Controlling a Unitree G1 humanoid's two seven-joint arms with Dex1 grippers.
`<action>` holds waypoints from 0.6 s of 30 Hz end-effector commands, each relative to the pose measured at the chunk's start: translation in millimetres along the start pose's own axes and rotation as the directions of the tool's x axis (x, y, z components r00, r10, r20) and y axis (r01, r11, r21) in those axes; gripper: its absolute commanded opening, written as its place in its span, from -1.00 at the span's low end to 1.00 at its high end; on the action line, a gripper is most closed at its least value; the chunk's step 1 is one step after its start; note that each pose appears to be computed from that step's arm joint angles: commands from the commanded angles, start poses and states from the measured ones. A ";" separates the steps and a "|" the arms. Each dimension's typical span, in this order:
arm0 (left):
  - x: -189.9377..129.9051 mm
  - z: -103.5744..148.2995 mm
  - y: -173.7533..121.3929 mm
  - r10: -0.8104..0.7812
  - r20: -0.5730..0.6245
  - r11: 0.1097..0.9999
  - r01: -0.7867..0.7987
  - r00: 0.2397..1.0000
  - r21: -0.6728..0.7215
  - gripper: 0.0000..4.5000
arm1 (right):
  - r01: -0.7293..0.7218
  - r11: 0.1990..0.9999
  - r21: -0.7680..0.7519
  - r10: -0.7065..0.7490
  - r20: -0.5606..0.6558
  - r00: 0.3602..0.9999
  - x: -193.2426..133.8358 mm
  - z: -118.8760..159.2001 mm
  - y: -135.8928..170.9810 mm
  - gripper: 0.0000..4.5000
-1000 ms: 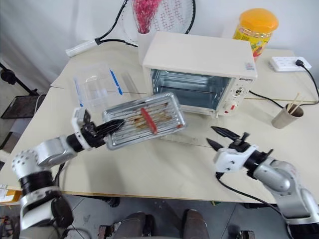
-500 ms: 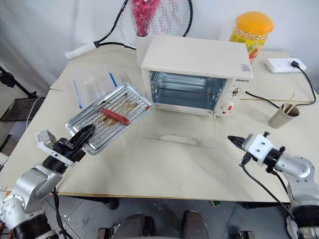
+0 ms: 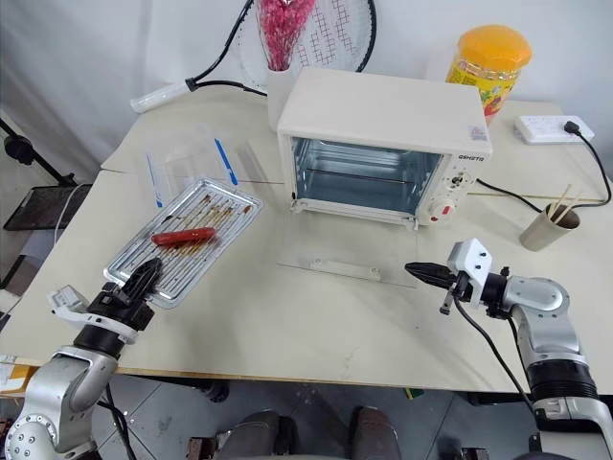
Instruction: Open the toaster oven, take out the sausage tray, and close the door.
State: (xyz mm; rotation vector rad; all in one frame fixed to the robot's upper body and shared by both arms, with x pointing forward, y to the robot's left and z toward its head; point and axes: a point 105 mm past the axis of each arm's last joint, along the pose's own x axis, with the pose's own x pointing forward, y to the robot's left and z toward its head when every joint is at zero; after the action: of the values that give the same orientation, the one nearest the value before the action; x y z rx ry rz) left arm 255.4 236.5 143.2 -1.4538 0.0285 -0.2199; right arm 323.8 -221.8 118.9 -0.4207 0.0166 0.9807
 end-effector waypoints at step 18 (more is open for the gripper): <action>0.7 -2.5 -15.1 -0.087 -0.039 0.996 0.088 0.995 0.023 -1.00 | 0.001 0.996 0.086 0.010 -0.134 0.991 -26.6 -24.1 -9.1 -0.99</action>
State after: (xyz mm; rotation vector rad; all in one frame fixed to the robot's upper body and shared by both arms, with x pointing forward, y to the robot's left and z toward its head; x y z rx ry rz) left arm 256.4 234.6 148.9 -1.4329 0.0172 -0.2652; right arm 320.8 -260.7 103.9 -0.3890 0.1984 0.9253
